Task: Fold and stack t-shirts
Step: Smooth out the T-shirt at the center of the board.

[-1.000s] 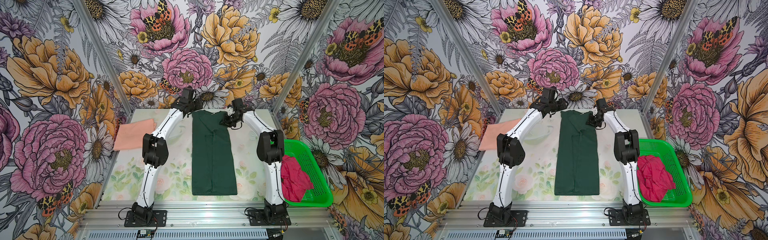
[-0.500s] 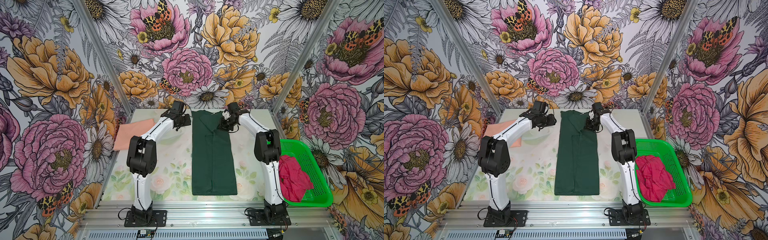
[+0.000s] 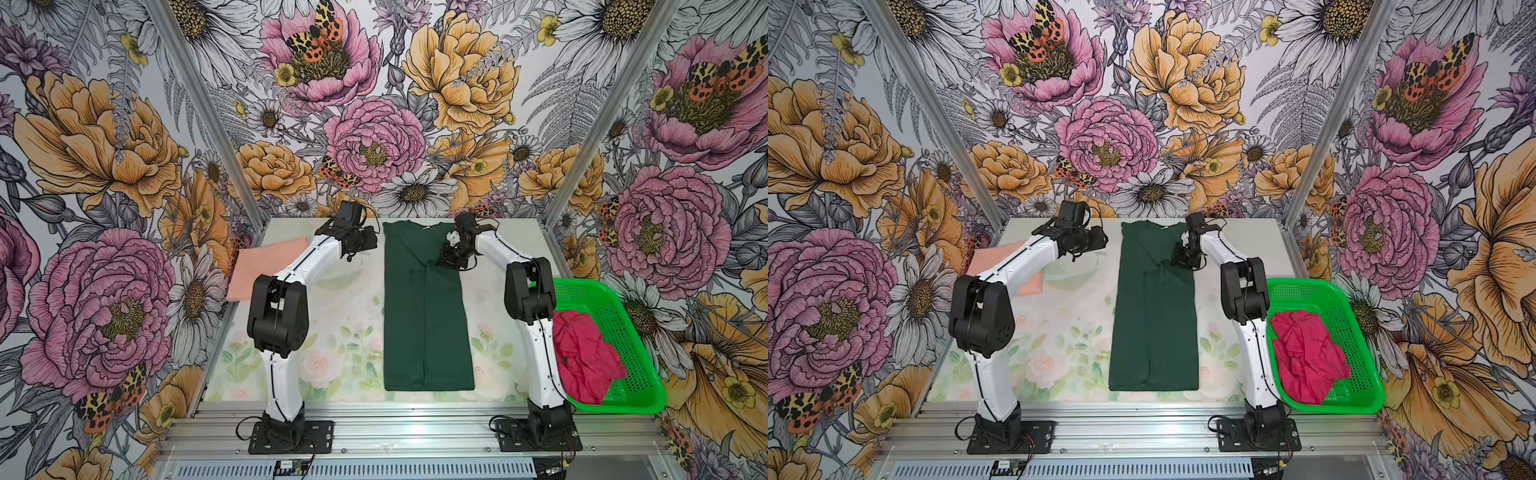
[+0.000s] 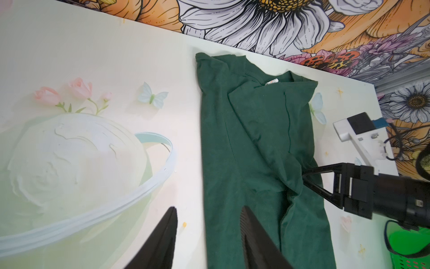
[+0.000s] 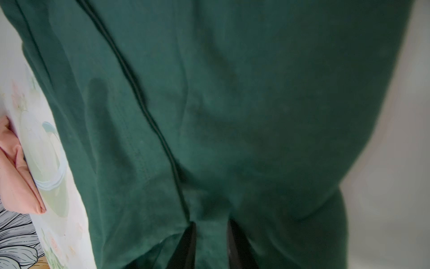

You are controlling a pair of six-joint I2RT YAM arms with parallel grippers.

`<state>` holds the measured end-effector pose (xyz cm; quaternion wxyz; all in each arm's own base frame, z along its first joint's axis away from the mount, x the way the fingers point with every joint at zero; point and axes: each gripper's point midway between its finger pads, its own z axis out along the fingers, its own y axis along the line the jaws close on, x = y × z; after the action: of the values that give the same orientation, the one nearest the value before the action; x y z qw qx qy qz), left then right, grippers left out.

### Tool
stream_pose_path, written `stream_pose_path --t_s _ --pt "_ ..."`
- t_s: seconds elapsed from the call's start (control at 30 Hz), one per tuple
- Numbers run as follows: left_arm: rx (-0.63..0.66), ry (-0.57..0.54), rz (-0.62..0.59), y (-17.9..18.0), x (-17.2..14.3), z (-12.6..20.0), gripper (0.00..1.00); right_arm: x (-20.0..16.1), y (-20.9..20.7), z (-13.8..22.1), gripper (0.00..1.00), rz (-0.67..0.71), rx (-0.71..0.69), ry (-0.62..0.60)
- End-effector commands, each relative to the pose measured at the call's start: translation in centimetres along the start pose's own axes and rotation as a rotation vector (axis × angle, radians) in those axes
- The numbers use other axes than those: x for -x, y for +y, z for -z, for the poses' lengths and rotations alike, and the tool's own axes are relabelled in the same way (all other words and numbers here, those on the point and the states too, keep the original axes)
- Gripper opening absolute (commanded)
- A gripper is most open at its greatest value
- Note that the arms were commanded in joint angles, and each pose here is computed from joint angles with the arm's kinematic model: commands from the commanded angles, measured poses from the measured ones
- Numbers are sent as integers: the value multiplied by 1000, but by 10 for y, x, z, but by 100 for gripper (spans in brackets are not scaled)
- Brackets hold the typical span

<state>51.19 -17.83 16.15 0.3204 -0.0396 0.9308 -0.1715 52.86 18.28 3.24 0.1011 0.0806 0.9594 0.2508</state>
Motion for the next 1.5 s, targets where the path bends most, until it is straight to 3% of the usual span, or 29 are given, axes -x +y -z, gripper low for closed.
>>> stream_pose_path --t_s 0.0,0.37,0.73,1.13,1.47 --pt "-16 -45 -16 0 12 12 47 11 3 -2 27 -6 9 -22" --pt "-9 -30 -4 9 9 7 47 29 21 2 27 4 50 -64" --pt "4 -23 6 20 7 6 47 29 47 -32 27 14 113 -36" --pt "1 -10 27 27 5 3 47 36 66 -4 27 71 112 -95" --pt "0 2 26 29 1 -1 47 36 99 -12 9 239 147 -122"
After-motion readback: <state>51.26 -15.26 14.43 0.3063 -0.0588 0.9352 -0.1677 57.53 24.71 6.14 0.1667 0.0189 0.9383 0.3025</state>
